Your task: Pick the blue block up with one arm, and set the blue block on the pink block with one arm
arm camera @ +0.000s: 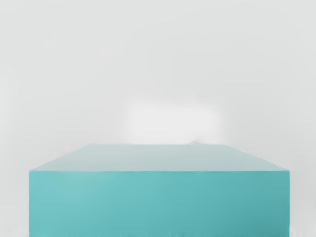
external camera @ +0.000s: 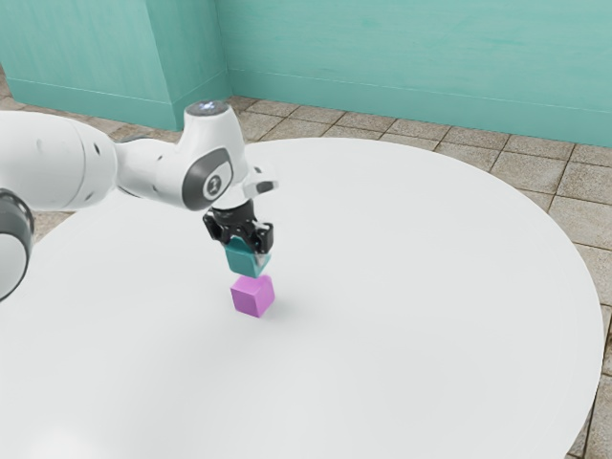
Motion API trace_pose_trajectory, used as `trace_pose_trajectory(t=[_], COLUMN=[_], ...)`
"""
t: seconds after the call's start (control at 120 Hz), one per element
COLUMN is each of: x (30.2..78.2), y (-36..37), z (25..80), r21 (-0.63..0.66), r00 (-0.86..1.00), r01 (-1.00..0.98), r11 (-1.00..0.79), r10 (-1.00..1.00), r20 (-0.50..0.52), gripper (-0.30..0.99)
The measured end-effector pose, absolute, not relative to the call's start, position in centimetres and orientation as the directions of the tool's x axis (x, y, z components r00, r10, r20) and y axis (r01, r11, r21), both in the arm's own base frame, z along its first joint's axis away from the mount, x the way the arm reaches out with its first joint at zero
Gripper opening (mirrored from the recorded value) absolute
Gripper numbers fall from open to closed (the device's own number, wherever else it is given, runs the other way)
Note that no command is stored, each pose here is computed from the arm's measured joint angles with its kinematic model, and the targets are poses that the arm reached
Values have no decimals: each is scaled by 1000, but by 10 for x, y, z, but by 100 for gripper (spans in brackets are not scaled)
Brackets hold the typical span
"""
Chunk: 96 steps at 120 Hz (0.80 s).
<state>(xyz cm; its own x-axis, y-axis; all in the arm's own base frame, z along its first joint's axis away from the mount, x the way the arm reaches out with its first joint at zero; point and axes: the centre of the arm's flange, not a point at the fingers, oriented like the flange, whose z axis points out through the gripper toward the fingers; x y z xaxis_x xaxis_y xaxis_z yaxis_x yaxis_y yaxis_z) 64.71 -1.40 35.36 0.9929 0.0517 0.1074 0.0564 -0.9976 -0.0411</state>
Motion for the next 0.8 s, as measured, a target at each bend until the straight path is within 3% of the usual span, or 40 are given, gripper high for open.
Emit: trace_pose_trajectory(t=[0.417,0.8], x=[638,646], y=[-13,4], z=[332,322], r21=[-32,15], r00=[994,993], r01=[-57,-42], r11=[-998,-999], r10=[-60,-40], r20=[96,109], gripper=[39,39])
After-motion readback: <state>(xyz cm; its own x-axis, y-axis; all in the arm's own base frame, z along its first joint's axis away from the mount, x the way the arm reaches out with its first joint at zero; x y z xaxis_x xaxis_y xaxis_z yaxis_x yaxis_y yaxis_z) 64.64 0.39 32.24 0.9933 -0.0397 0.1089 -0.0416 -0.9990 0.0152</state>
